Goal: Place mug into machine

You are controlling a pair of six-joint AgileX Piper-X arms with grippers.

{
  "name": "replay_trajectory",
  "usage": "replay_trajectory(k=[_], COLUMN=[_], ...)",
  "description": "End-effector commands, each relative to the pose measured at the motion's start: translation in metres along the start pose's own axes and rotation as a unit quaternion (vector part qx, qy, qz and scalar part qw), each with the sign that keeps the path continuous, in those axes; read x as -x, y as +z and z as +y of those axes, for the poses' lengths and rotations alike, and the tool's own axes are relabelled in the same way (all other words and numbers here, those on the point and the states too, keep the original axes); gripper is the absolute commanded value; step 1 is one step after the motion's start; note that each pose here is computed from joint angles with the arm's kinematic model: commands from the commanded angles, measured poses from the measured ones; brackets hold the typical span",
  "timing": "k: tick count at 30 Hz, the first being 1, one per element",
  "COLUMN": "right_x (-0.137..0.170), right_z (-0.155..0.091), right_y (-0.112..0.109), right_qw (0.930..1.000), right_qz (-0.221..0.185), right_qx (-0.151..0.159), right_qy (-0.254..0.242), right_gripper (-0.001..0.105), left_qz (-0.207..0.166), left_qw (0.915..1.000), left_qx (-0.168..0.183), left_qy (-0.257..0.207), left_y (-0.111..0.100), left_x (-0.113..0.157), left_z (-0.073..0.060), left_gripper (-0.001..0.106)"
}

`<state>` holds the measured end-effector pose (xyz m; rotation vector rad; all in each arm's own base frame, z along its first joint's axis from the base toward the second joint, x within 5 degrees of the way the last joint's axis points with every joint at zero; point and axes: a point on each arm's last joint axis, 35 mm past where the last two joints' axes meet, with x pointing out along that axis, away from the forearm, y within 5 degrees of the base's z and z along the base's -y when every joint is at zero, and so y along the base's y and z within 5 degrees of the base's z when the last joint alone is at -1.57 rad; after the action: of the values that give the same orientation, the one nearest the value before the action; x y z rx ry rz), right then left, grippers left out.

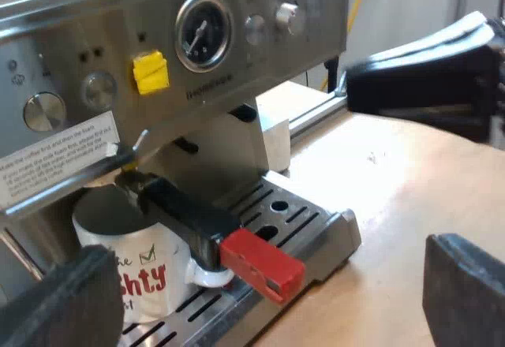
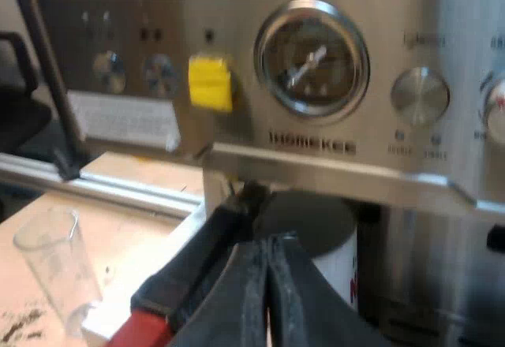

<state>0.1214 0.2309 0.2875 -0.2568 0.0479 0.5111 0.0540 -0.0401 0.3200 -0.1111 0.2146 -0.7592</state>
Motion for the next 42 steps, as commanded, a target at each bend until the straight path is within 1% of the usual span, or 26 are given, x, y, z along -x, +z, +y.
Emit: replay_trajectory(k=[1, 3, 5, 7, 8, 9, 11, 13, 14, 15, 19, 24, 27, 30, 39, 42], right_x=[-0.011, -0.020, -0.026, -0.038, -0.040, -0.042, -0.050, -0.062, -0.063, -0.068, -0.085, -0.099, -0.106, -0.109, -0.116, -0.115], right_z=[0.006, 0.013, 0.017, 0.025, 0.027, 0.029, 0.034, 0.041, 0.042, 0.045, 0.051, 0.049, 0.043, 0.038, 0.024, 0.022], right_y=[0.010, 0.015, 0.019, 0.023, 0.024, 0.027, 0.030, 0.036, 0.035, 0.036, 0.035, 0.031, 0.027, 0.025, 0.026, 0.029], right_qw=[1.0000, 1.0000, 1.0000, 1.0000, 1.0000, 1.0000, 1.0000, 0.9997, 0.9997, 0.9993, 0.9986, 0.9971, 0.9940, 0.9928, 0.9888, 0.9842], right_qz=[-0.005, -0.003, -0.003, 0.000, 0.000, -0.002, -0.002, -0.001, 0.001, 0.003, 0.011, 0.020, 0.030, 0.033, 0.030, 0.021], right_qx=[0.001, 0.003, 0.003, 0.005, 0.005, 0.003, 0.004, 0.002, 0.003, 0.004, 0.007, 0.010, 0.012, 0.012, 0.001, -0.010], right_qy=[-0.008, -0.008, -0.008, -0.007, -0.007, -0.007, -0.007, -0.023, -0.025, -0.037, -0.050, -0.072, -0.104, -0.114, -0.147, -0.176], right_gripper=[0.000, 0.000, 0.000, 0.000, 0.000, 0.000, 0.000, 0.000, 0.000, 0.000, 0.000, 0.000, 0.000, 0.000, 0.000, 0.000], left_qz=[-0.030, -0.038, -0.052, -0.063, -0.063, -0.066, -0.066, -0.066, -0.066, -0.066, -0.066, -0.065, -0.065, -0.064, -0.064, -0.064], left_qw=[0.9994, 0.9991, 0.9985, 0.9973, 0.9971, 0.9961, 0.9960, 0.9961, 0.9961, 0.9961, 0.9962, 0.9966, 0.9966, 0.9969, 0.9970, 0.9970], left_qx=[-0.012, -0.014, -0.016, -0.015, -0.015, -0.014, -0.014, -0.014, -0.014, -0.014, -0.014, -0.015, -0.015, -0.015, -0.015, -0.015], left_qy=[-0.009, -0.007, 0.005, 0.036, 0.039, 0.056, 0.059, 0.056, 0.056, 0.056, 0.055, 0.048, 0.048, 0.043, 0.042, 0.042], left_y=[0.004, 0.004, 0.004, 0.004, 0.004, 0.005, 0.005, 0.005, 0.005, 0.005, 0.005, 0.005, 0.005, 0.005, 0.005, 0.005], left_x=[0.014, 0.019, 0.024, 0.026, 0.026, 0.026, 0.026, 0.026, 0.026, 0.026, 0.026, 0.026, 0.026, 0.026, 0.026, 0.026], left_z=[-0.005, -0.006, -0.007, -0.005, -0.005, -0.004, -0.003, -0.004, -0.004, -0.004, -0.004, -0.004, -0.004, -0.004, -0.005, -0.005], left_gripper=[0.078, 0.078, 0.078, 0.078, 0.078, 0.078, 0.078, 0.078, 0.078, 0.078, 0.078, 0.078, 0.078, 0.078, 0.078, 0.078])
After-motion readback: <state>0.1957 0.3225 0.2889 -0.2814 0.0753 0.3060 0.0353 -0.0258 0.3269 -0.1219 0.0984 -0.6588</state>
